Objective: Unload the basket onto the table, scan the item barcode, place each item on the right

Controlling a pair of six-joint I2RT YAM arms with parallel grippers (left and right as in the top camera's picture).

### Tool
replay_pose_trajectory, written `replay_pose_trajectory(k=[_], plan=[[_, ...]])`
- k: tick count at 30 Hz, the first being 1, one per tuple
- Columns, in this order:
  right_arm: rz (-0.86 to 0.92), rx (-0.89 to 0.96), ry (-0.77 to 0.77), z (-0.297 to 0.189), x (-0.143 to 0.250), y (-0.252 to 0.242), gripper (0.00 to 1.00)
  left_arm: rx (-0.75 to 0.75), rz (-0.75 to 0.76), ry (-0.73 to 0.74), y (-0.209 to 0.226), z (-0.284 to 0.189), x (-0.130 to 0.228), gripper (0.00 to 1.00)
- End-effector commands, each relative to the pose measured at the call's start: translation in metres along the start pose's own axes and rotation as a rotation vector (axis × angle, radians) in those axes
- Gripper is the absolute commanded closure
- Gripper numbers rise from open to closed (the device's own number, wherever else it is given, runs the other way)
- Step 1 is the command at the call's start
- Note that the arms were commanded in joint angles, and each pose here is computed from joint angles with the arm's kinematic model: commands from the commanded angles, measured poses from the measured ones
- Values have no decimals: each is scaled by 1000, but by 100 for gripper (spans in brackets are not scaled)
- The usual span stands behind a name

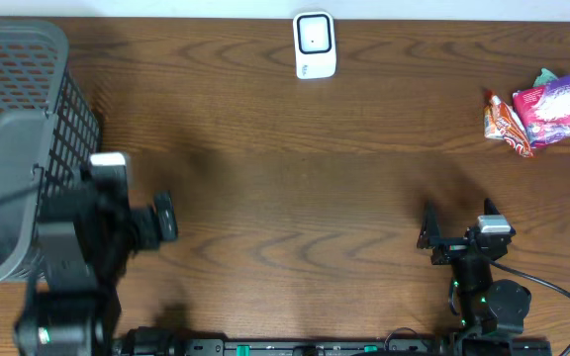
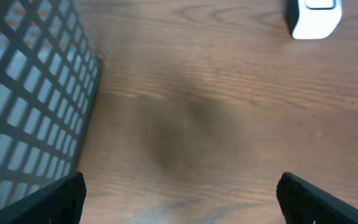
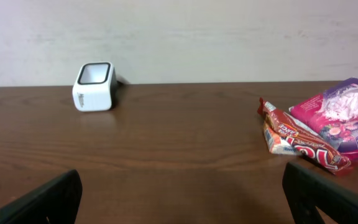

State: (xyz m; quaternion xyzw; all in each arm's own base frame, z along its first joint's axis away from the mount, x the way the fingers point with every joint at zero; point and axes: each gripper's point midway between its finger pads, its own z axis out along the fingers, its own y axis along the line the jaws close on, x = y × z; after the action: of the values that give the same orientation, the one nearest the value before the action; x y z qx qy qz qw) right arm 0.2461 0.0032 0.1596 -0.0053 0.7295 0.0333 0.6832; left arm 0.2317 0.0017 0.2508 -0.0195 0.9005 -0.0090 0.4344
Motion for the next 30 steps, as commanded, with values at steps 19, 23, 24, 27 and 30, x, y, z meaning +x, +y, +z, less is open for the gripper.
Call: replay_pose_trajectory(k=[19, 23, 24, 27, 30], plan=[[-19, -5, -1, 0, 0, 2, 1, 146, 109, -415, -25, 6, 42, 2], [-19, -5, -1, 0, 0, 2, 1, 164, 123, -542, -28, 16, 37, 2], [-19, -5, -1, 0, 0, 2, 1, 172, 127, -568, -30, 18, 36, 2], [-19, -5, -1, 0, 0, 2, 1, 195, 140, -637, -34, 20, 32, 2], [-19, -5, -1, 0, 0, 2, 1, 197, 145, -675, -35, 23, 31, 2]])
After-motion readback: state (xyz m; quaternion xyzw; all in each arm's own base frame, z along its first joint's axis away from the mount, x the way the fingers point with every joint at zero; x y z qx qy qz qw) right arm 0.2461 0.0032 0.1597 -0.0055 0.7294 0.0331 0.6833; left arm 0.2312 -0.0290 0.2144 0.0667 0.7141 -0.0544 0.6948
